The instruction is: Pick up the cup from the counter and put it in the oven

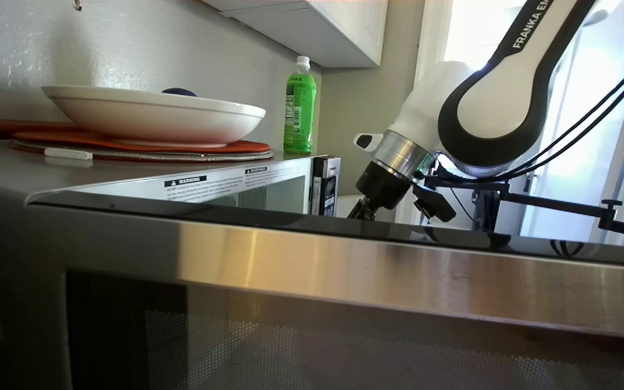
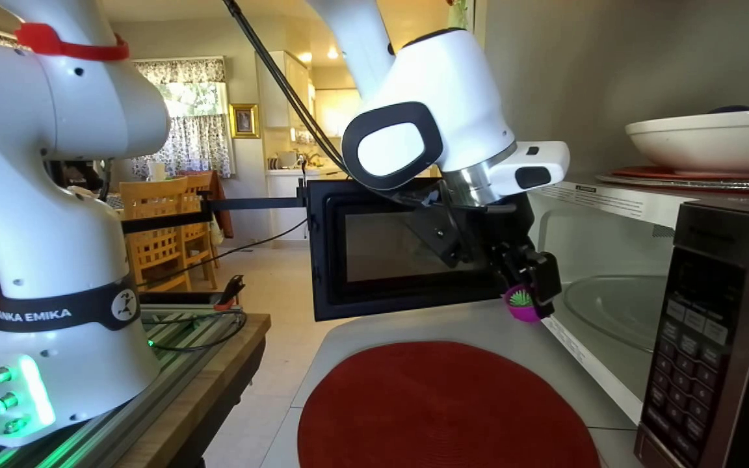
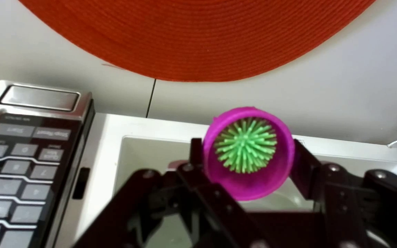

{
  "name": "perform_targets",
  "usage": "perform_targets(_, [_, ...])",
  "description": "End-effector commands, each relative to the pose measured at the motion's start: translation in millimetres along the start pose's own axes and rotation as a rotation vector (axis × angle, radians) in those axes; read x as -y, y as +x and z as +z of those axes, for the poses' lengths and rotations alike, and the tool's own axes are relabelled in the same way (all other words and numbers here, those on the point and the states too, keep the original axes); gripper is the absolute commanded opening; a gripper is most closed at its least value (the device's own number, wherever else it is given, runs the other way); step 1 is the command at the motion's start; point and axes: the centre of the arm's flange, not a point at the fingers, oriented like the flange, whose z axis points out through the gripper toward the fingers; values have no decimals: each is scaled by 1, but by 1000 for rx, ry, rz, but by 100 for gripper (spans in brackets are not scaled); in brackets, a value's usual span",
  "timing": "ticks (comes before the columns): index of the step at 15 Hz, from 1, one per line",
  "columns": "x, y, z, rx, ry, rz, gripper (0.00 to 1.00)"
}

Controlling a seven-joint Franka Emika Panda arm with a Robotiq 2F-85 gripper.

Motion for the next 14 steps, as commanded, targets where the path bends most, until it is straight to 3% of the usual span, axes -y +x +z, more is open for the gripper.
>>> perform_targets(1, [2, 5, 16, -36, -16, 0, 36])
perform_targets(14, [21, 42, 56, -171, -24, -30, 36])
